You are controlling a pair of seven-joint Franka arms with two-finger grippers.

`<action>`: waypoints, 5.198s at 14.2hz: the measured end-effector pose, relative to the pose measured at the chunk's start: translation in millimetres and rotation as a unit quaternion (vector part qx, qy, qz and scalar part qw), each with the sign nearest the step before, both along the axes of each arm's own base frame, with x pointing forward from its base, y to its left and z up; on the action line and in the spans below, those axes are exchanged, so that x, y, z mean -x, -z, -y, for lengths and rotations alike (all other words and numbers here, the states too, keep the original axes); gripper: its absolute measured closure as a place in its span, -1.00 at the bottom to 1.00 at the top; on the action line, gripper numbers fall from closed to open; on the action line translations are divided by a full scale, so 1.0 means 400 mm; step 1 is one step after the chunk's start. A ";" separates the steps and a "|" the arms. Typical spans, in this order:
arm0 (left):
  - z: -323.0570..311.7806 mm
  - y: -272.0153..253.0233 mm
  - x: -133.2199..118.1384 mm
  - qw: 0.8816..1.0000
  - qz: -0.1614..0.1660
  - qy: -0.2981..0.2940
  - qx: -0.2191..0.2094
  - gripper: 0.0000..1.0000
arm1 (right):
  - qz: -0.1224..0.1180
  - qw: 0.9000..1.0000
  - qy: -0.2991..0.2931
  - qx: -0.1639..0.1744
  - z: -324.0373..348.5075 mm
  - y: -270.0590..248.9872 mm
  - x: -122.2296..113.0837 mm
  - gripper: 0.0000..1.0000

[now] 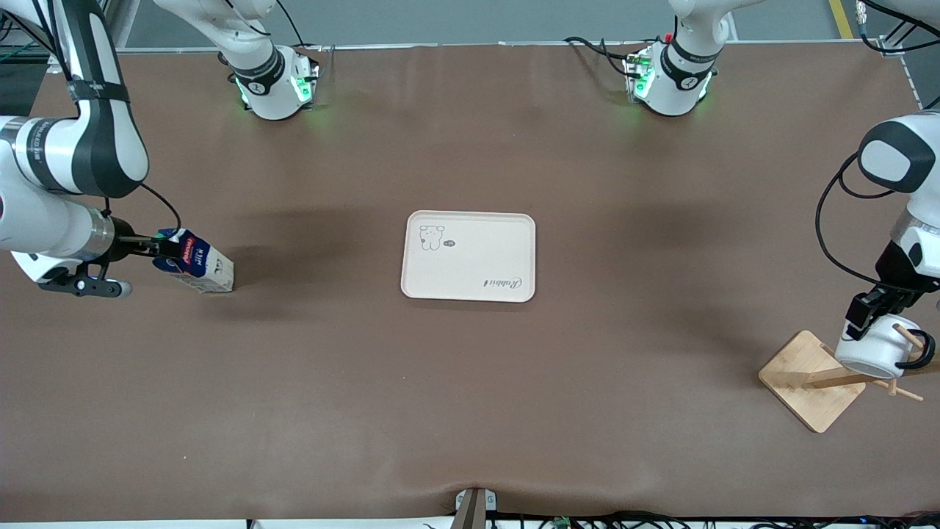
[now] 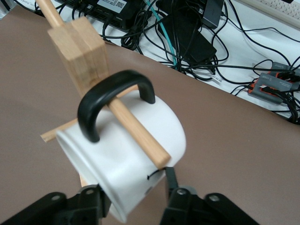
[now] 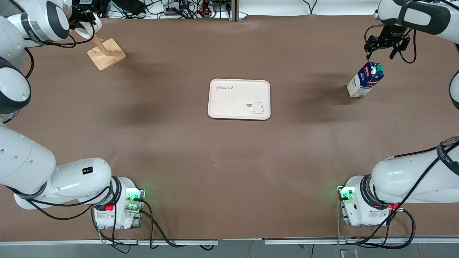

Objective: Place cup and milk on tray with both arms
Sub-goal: 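Lift the milk carton with the right gripper while the left gripper slides the mug off, then carry the mug with the left gripper over the white tray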

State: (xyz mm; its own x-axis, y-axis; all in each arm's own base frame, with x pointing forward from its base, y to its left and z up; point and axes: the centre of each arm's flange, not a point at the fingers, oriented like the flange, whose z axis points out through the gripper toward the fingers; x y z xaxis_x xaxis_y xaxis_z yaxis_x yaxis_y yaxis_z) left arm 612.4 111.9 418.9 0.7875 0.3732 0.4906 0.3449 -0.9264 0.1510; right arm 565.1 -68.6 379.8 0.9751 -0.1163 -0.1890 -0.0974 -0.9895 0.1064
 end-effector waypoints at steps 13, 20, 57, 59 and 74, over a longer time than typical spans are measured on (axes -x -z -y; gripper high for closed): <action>0.059 -0.029 -0.019 0.999 0.011 0.031 -0.005 0.89 | 0.036 0.999 -0.014 -0.004 -0.005 0.101 0.073 -0.71; 0.104 -0.063 -0.012 0.999 0.003 0.043 -0.001 0.89 | 0.005 0.999 -0.049 -0.018 0.022 0.092 0.092 0.07; 1.055 0.093 0.203 0.941 -0.324 0.028 0.095 0.89 | -0.065 0.991 -0.095 -0.069 -0.499 -0.310 -0.074 0.07; 1.129 0.140 0.244 0.938 -0.336 0.019 0.084 0.89 | -0.063 0.990 -0.107 -0.069 -0.534 -0.316 -0.068 0.07; 1.459 0.491 0.373 0.947 -0.307 -0.073 0.054 0.89 | -0.047 0.996 -0.053 -0.050 -0.736 -0.272 -0.029 0.07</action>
